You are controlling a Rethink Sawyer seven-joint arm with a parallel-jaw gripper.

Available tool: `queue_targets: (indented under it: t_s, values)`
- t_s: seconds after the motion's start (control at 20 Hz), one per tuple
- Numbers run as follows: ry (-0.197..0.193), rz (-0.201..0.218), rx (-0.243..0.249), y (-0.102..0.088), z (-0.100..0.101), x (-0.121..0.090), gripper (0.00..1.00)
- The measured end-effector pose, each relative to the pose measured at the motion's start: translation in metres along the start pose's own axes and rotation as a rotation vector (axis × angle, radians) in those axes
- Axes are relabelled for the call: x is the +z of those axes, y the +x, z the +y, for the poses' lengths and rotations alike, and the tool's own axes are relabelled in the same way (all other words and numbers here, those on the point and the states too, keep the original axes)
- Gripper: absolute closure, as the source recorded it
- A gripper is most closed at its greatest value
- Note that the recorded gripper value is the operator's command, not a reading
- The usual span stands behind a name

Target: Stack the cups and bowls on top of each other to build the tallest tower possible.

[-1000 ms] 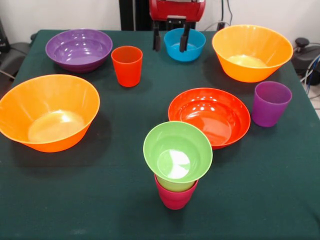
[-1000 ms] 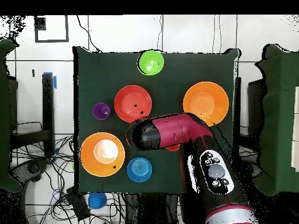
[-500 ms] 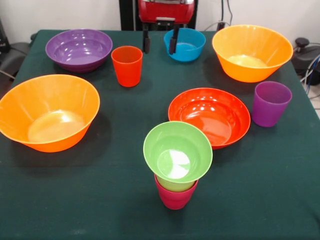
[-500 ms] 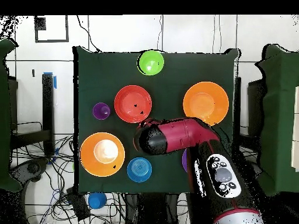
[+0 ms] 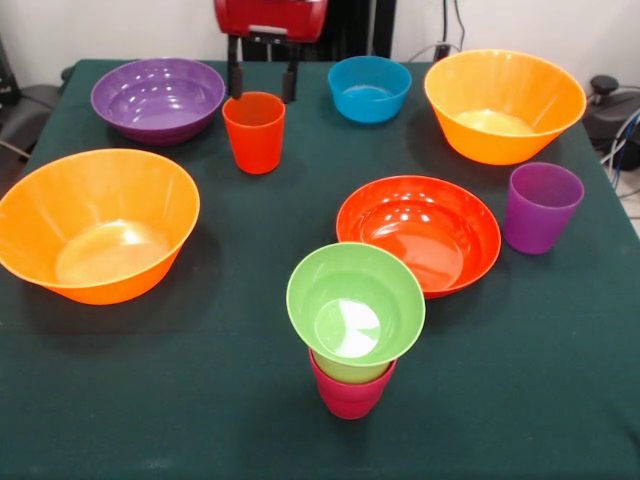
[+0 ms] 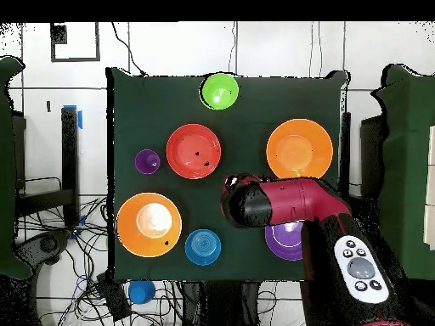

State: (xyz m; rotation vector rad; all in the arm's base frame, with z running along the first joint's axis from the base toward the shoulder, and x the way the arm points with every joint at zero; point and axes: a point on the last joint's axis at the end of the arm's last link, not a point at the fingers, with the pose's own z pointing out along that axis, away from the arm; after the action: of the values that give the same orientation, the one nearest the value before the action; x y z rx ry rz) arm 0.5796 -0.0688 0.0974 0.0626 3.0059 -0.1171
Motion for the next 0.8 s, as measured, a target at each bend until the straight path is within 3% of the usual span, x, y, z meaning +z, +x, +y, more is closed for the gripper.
queue_targets:
  t_s: [0.25, 0.8]
  values:
    - [0.0, 0.0, 0.017, 0.0004, -0.0098, 0.0007, 0.0]
    - [-0.01, 0.007, 0.013, 0.0027, -0.0055, 0.0036, 0.0]
